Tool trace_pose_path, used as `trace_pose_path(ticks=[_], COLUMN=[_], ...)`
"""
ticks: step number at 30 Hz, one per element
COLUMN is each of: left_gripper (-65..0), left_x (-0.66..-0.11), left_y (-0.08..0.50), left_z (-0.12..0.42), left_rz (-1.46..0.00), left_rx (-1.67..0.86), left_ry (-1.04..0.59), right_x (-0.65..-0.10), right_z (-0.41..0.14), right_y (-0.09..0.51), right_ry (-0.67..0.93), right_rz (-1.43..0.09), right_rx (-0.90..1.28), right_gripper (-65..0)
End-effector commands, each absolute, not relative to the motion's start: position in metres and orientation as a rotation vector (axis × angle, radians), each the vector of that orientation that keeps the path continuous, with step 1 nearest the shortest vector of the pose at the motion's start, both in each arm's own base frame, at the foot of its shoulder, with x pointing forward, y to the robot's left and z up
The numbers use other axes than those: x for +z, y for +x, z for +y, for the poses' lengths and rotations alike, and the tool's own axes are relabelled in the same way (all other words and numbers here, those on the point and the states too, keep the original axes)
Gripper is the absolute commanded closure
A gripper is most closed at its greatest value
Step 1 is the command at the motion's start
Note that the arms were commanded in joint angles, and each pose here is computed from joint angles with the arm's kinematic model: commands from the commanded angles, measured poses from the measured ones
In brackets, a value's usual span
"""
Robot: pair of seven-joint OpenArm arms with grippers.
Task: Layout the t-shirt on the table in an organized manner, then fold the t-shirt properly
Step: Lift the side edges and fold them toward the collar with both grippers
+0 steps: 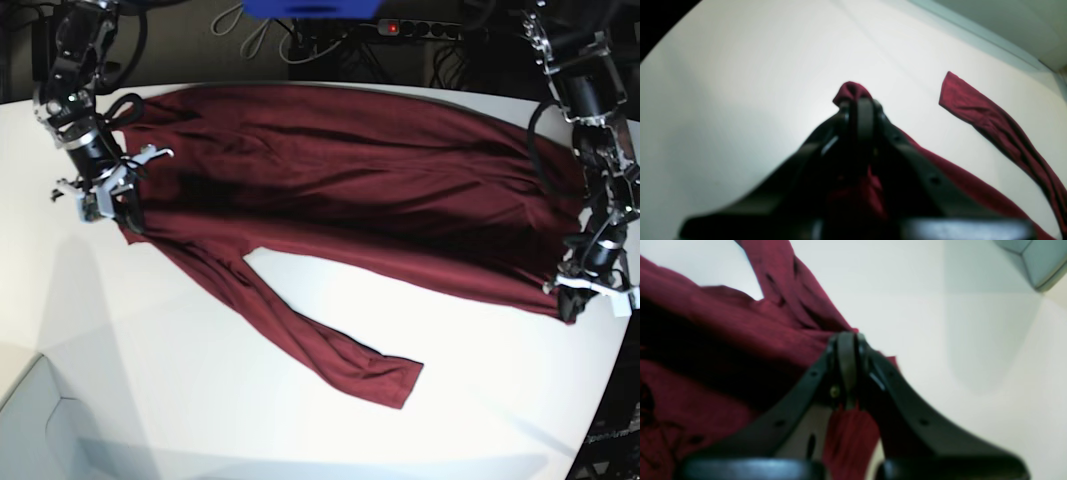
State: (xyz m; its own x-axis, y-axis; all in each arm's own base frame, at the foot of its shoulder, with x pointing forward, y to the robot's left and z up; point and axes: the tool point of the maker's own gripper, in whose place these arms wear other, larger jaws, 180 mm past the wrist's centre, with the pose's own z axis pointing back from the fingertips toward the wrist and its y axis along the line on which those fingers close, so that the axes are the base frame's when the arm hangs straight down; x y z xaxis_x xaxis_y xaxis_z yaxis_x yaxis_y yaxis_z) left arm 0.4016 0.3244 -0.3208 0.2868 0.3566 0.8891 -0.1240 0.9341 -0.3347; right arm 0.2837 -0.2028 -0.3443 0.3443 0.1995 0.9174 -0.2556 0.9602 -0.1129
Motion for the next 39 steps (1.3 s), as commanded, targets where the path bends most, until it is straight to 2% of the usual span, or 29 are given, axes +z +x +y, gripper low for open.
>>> trace_pose_path(ticks=[1,19,28,39], left_gripper=[-0.1,-0.1,-0.1,-0.1], left_x=[-0.295,-0.345,-0.336,-0.374], left_y=[0.403,0.327,0.308,0.285], left_z=[0.340,0.352,0.371,0.375], left_rz=[-1.321,-1.182,-1.203,-1.103], left_rx=[0.328,0.326,0.371,0.423], left_ry=[-0.194,-0.116,-0.094,-0.093], right_x=[-0.328,-0.370,-0.372,-0.381], right_z=[-0.207,-0.204,-0.206,-0.192], right_y=[0.289,0.235,0.234,0.225], right_ry=[0.045,0.075,0.073,0.106], right_rz=[-1.244,-1.088,-1.083,-1.049], right_rx=[0.296,0.286,0.287,0.310], right_gripper=[0.0,0.0,0.0,0.0])
